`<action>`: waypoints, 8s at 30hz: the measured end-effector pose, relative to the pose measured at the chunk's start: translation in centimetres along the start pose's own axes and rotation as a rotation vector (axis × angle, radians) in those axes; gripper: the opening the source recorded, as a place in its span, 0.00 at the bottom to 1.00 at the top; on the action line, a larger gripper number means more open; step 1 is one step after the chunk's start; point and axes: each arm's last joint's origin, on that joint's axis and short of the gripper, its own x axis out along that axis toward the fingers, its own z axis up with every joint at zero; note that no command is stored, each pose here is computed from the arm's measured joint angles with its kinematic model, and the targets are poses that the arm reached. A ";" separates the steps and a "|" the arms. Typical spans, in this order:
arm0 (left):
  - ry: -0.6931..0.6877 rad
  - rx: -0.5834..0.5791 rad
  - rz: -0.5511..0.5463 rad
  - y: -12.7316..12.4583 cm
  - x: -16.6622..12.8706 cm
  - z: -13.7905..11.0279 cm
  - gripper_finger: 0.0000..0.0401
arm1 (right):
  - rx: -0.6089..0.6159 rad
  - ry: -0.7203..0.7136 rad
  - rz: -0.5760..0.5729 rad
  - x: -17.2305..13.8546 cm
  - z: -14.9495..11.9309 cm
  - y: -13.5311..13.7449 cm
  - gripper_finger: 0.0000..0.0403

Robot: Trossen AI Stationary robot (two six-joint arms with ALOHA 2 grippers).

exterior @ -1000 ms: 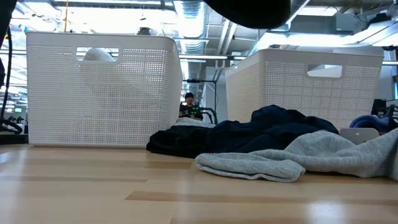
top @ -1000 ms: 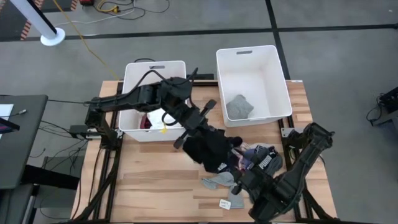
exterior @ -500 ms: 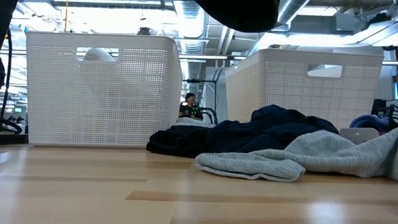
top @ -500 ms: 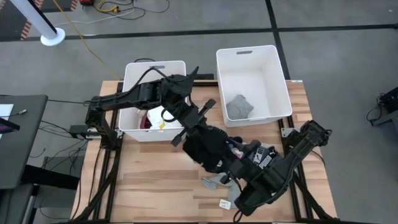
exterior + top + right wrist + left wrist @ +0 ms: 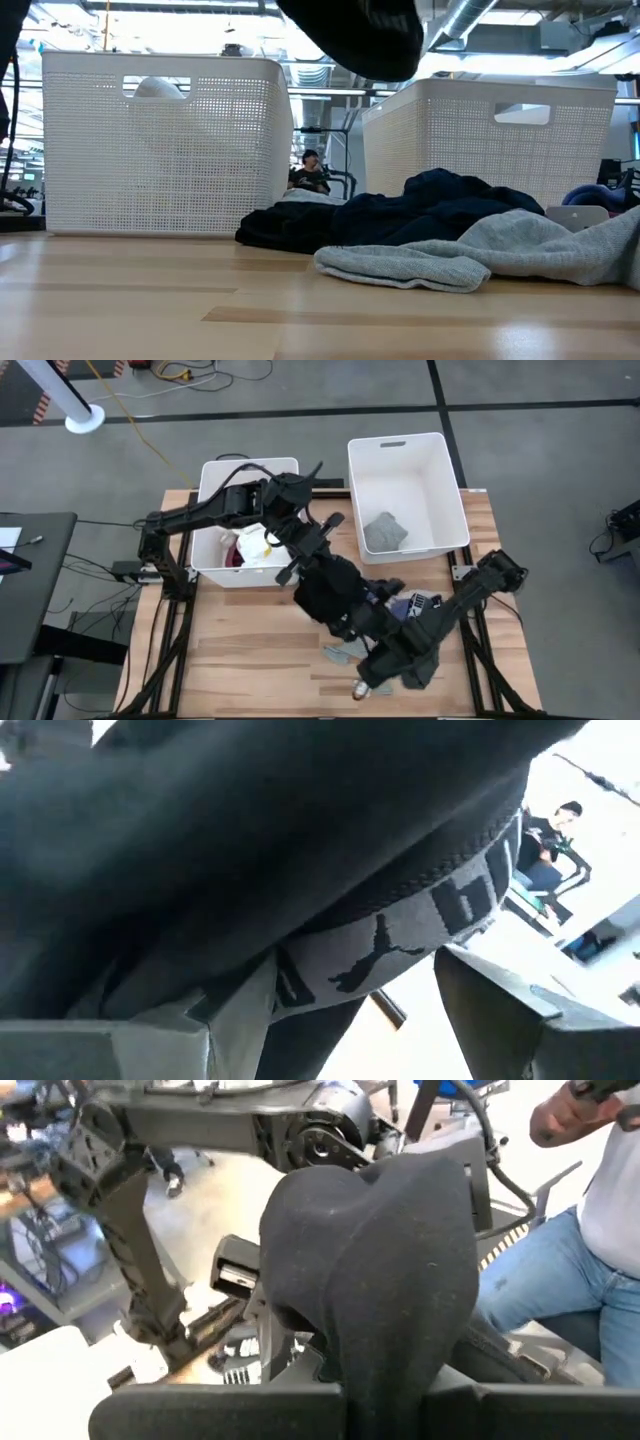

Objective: Sort clothes
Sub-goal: Put the black underwear into the right white bin

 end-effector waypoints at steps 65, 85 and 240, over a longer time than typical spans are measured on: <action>0.007 -0.138 -0.266 -4.6 -7.8 1.1 0.00 | 0.104 -0.483 0.340 10.5 8.7 -0.3 0.22; 0.294 -0.142 0.061 -5.3 -9.7 0.6 0.48 | -0.130 -0.316 0.023 10.2 8.6 -1.8 0.00; 0.639 -0.035 0.379 -14.7 14.4 -26.2 0.51 | 0.309 0.877 0.161 18.1 -17.9 -24.7 0.58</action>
